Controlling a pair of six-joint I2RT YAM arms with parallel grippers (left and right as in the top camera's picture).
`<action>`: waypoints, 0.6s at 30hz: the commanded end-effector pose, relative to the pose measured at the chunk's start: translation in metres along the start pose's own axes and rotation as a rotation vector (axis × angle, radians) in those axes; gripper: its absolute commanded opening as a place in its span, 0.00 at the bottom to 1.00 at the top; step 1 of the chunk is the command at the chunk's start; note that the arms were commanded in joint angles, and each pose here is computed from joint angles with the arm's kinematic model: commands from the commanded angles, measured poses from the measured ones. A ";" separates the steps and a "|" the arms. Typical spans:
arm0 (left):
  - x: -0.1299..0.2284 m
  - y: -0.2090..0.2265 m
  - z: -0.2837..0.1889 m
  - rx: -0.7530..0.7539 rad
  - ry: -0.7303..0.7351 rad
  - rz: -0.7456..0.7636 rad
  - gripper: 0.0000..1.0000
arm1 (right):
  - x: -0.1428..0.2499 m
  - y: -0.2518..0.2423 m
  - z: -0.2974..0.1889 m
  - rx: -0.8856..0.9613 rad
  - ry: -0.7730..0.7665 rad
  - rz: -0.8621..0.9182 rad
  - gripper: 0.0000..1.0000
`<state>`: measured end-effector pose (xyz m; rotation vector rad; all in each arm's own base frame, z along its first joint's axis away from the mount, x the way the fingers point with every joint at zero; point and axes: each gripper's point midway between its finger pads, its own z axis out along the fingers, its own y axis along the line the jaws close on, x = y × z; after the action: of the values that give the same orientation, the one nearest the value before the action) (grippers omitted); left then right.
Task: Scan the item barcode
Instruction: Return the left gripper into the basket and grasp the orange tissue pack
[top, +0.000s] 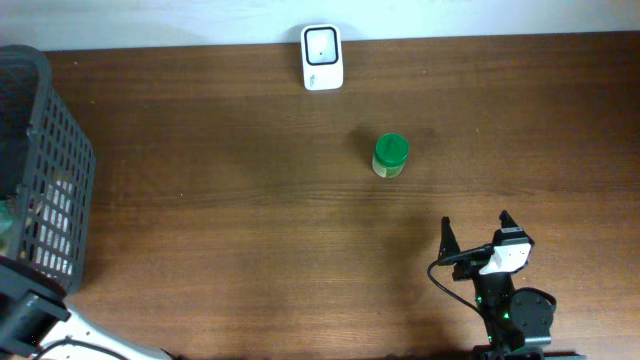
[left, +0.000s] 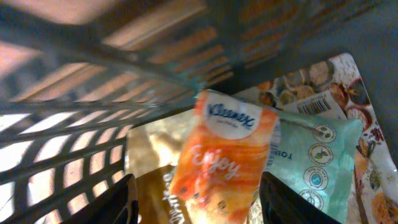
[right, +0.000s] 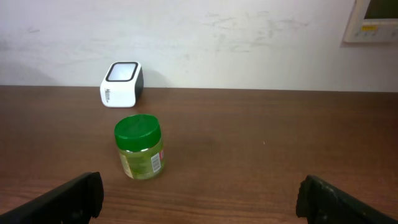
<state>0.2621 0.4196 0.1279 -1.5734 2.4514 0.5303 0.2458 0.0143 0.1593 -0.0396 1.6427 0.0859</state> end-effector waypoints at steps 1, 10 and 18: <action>0.006 -0.018 0.021 0.064 0.041 0.081 0.62 | 0.002 0.000 0.000 -0.001 0.002 0.004 0.98; 0.020 -0.034 0.056 0.106 0.110 0.129 0.48 | 0.002 0.000 0.000 -0.001 0.002 0.004 0.98; 0.028 -0.033 0.056 0.101 0.147 0.137 0.00 | 0.002 0.000 0.000 -0.001 0.002 0.004 0.98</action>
<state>0.2778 0.4140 0.0796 -1.4531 2.6086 0.3880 0.2458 0.0143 0.1593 -0.0396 1.6427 0.0859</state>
